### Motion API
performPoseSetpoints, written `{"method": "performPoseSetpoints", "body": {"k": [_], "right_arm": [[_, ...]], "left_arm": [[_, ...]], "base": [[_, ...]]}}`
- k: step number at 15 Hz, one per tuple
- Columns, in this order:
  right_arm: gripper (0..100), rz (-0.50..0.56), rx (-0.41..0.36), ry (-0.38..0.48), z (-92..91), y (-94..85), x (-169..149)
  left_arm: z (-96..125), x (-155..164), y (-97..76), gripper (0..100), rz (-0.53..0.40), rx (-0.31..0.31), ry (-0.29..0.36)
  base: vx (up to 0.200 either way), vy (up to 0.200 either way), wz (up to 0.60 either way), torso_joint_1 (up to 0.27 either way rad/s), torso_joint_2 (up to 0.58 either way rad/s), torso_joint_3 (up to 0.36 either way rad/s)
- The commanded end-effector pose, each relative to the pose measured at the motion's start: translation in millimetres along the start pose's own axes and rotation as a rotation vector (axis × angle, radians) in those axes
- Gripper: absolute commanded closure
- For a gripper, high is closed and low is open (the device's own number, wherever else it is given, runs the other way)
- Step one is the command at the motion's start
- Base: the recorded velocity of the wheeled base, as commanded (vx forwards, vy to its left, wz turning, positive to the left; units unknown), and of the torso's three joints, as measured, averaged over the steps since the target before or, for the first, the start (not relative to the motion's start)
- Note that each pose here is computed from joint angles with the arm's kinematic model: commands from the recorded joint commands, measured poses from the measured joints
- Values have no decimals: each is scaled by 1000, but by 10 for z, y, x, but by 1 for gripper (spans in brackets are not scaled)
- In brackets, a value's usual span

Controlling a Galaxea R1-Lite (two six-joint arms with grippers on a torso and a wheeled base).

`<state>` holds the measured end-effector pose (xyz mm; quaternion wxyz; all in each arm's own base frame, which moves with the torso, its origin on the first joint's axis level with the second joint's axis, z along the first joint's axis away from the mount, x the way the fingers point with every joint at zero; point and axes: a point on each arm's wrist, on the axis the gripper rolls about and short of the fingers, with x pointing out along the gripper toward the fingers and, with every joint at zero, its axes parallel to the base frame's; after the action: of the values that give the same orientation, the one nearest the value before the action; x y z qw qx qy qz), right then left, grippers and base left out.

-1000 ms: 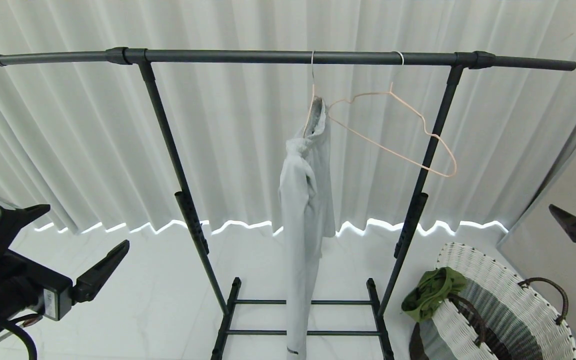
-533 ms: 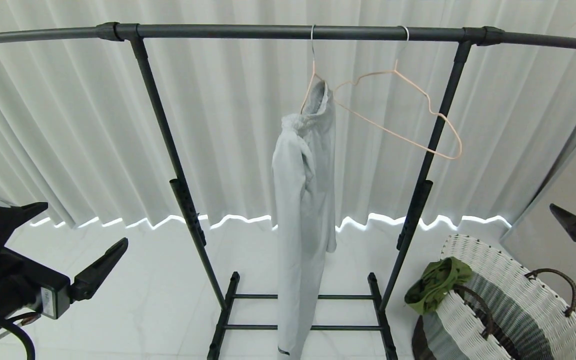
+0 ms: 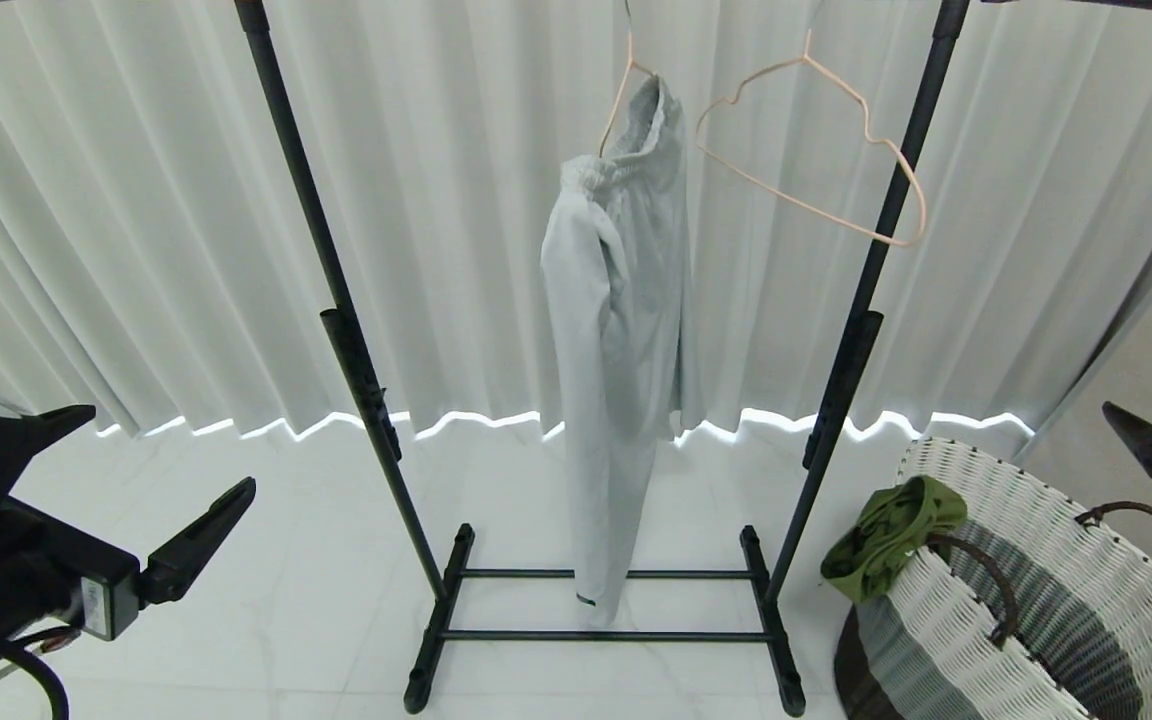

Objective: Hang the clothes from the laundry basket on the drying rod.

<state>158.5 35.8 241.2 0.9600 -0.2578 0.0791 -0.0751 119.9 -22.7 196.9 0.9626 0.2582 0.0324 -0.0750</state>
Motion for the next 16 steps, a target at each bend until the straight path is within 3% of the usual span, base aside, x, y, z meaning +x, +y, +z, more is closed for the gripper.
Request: {"method": "performPoseSetpoints", "body": {"k": [1,6,11,16], "right_arm": [[0,5,-8,4,-7,10,10],[0,-44,-13,53,-89,-62,51],[0,-73,-34,80,-136,-107,71],[0,-65,-41,93,-168,-84,85]], "left_arm": [[-8,0,-5,0,-2,1,4],[-7,-1,-16,0,-13,2,-1],[12,7,-11,0,-15,-4,-7],[28,23,-28,0,-32,-5,-13]], "base": [[0,0,0,-124,456,330],[0,0,0,-81,442,347],[0,0,0,-15,86,69],[200,0,0,-4,5,10]]}}
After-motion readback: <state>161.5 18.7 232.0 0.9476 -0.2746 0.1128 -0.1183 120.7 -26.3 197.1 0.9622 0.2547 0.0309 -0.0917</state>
